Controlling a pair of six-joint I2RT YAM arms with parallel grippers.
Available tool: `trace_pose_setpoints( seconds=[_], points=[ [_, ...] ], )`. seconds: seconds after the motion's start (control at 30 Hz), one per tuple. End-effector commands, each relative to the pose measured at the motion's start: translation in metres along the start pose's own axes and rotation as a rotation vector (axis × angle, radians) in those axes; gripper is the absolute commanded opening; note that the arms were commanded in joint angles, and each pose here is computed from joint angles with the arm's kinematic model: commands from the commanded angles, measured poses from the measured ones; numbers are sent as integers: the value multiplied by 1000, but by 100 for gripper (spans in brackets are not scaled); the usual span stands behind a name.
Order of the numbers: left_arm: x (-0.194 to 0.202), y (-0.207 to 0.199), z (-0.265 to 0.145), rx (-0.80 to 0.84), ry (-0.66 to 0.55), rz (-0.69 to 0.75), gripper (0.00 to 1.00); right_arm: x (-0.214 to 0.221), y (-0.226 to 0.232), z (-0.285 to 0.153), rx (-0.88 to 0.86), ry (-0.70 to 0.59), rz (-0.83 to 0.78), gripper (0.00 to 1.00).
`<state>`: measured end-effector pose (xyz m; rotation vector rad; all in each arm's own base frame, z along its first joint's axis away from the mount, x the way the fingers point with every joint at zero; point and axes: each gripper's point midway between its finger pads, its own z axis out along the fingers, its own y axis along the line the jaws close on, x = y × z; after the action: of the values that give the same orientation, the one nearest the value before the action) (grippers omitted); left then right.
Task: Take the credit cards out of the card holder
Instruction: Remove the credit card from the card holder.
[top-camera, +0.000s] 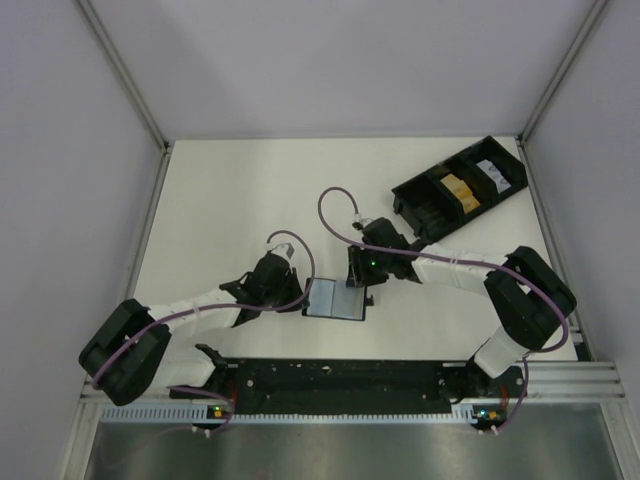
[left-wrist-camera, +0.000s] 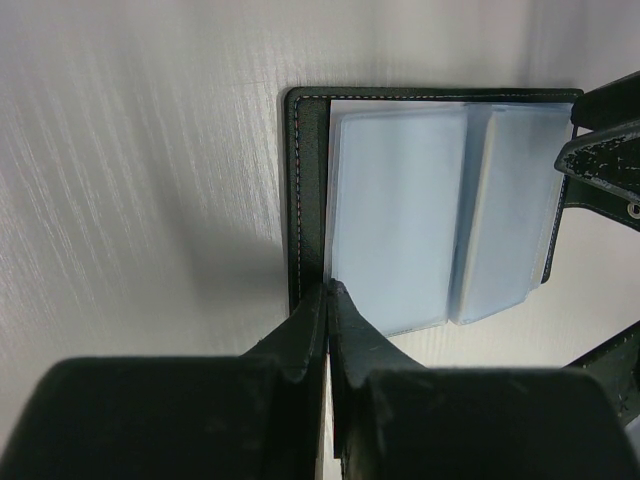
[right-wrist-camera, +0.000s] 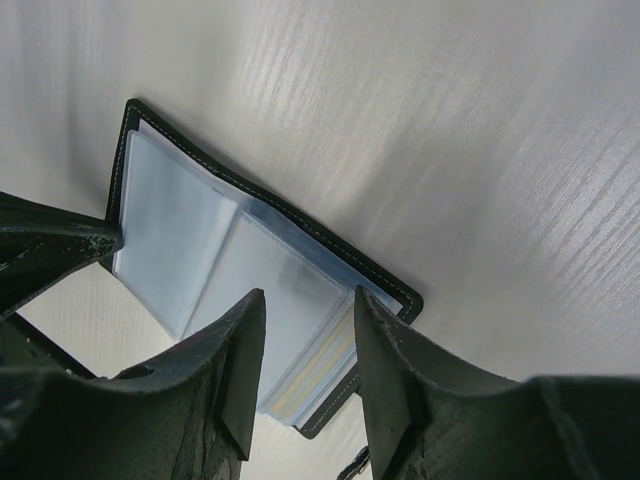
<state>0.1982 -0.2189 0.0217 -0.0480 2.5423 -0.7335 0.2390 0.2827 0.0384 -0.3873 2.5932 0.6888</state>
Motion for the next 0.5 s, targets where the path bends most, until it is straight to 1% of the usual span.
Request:
trace_pose_setpoints(
  seconds=[0.0,0.1,0.23,0.37,0.47],
  points=[
    [11,13,0,-45,25,4,2,-18,22,-7,-54,-42,-45,41],
    [11,12,0,-41,24,5,3,-20,20,-8,-44,-51,-49,44],
    [11,12,1,-44,26,3,2,-22,21,-9,-45,-54,-59,45],
    [12,12,0,-43,27,5,1,-27,14,-12,0,-78,-66,51],
    [12,12,1,-43,27,5,1,-31,15,-13,2,-89,-70,56]
  ],
)
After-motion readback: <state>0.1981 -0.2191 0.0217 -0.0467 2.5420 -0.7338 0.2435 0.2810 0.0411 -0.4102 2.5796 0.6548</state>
